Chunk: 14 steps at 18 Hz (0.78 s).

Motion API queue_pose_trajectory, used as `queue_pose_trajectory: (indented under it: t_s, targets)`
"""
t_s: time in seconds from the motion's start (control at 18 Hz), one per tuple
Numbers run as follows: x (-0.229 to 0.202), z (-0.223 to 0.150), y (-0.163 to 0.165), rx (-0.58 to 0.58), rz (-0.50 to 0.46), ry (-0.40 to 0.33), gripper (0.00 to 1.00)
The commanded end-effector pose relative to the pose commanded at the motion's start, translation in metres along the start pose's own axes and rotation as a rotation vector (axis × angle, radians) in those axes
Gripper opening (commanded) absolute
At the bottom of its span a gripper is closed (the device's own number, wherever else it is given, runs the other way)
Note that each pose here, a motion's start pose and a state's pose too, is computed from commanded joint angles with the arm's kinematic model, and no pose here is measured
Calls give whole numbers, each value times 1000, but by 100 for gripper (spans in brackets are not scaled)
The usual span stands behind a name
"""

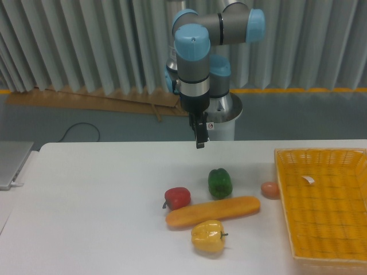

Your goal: Place the bread in the basket

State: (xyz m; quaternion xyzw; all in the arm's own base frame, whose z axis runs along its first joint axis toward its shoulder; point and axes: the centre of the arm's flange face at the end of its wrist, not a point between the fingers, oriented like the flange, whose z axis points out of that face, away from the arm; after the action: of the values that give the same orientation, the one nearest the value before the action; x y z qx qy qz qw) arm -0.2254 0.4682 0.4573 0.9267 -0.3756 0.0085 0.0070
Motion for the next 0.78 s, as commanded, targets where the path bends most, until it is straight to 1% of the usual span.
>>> queue_pose_trajectory:
  t_s: [0.56,0.67,0.78]
  targets:
    - [-1,-2,1,2,-12,-4,100]
    - [-3,-9,0,17,-15,-28,100]
    - [-3,-8,0,41,-20,-24,100]
